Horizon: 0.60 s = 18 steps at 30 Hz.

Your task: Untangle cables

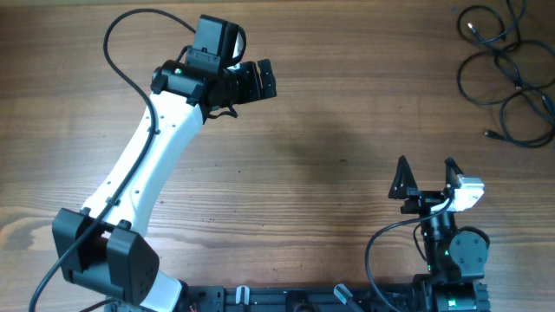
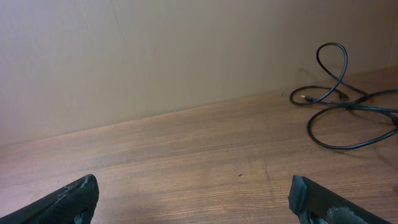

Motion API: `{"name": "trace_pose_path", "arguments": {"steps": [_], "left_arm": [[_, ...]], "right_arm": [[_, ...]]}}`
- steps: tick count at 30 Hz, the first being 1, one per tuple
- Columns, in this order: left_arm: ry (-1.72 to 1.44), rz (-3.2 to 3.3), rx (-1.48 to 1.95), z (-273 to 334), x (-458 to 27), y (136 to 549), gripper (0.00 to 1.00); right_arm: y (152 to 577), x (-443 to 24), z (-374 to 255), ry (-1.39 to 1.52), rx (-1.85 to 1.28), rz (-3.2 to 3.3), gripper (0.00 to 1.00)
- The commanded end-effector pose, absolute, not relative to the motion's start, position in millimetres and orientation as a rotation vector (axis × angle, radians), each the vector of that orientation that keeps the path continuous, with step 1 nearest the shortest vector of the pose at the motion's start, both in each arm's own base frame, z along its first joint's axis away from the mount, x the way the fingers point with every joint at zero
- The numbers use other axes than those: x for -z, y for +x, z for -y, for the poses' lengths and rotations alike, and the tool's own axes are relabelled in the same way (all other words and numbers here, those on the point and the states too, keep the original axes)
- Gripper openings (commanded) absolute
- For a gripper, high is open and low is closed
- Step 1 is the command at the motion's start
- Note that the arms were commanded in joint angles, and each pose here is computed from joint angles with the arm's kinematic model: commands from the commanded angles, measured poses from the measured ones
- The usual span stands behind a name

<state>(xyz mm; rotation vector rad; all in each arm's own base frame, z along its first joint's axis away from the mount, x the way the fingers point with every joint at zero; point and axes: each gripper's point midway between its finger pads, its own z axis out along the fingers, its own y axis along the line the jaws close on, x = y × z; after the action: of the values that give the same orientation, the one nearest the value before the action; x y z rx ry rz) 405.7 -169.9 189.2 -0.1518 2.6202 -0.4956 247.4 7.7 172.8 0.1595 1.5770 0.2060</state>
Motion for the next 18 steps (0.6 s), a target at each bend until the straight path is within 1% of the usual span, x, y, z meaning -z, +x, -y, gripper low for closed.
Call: {"name": "trace_pose_path", "arguments": {"steps": [1, 15, 17, 18], "left_arm": [[-0.134, -2.613, 0.488, 171, -191, 408, 1.00], [-0.160, -2.640, 0.414, 160, -185, 404, 1.00], [-0.180, -2.559, 0.334, 146, -207, 407, 1.00], [-0.120, -2.496, 0.324, 143, -225, 406, 1.00]], "right_arm": [[247, -175, -10, 0.139, -0.201, -1.567, 1.00], [247, -175, -10, 0.139, -0.201, -1.567, 1.00], [247, -175, -10, 0.139, -0.201, -1.567, 1.00], [247, -175, -10, 0.139, -0.201, -1.567, 1.00]]}}
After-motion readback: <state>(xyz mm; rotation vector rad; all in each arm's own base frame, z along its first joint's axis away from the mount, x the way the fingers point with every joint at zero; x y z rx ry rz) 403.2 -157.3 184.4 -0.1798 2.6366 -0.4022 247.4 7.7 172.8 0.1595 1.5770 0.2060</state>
